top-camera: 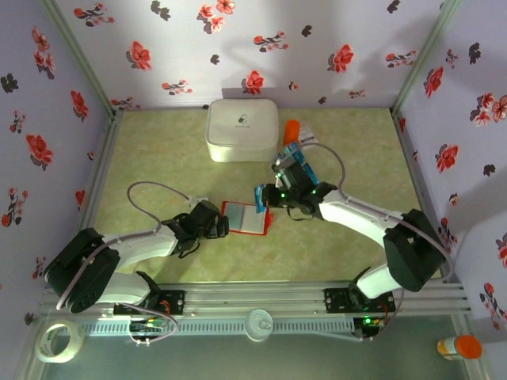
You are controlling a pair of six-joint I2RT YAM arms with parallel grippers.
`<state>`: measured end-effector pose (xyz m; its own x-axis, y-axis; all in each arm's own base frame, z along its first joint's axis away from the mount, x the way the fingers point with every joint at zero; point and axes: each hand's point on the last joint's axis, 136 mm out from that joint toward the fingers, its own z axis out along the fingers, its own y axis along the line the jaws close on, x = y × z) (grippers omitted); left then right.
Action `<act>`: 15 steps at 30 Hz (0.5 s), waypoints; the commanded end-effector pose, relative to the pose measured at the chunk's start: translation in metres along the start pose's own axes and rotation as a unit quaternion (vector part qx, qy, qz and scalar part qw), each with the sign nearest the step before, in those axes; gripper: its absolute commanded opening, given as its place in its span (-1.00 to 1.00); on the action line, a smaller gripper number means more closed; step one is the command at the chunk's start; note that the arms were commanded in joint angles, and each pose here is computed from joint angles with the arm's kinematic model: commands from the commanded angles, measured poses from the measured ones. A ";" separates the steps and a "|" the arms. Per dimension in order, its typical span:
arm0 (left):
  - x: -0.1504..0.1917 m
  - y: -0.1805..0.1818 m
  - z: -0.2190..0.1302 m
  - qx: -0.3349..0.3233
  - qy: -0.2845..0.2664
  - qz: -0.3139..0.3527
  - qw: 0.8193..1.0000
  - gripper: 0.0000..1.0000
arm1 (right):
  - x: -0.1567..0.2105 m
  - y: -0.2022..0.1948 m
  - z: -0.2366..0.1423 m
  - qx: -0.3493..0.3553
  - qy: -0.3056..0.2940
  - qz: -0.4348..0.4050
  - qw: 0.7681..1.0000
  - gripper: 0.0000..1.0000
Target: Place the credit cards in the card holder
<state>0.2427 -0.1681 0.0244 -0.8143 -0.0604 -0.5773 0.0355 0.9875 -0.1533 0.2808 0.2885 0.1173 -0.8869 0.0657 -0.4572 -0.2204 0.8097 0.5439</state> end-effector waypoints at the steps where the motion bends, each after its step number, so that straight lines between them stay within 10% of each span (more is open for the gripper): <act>1: 0.022 0.027 0.002 -0.055 0.040 0.003 0.998 0.99 | -0.022 0.041 0.005 -0.098 -0.071 0.063 0.991 -1.00; 15: 0.023 0.027 0.001 -0.058 0.043 -0.002 0.997 0.99 | 0.021 0.025 0.050 -0.085 -0.025 0.109 0.990 -1.00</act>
<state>0.2419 -0.1665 0.0243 -0.8190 -0.0710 -0.5693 0.0194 0.9883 -0.1511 0.2782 0.3350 0.0893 -0.9002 0.2395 -0.3636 -0.1112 0.6809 0.7239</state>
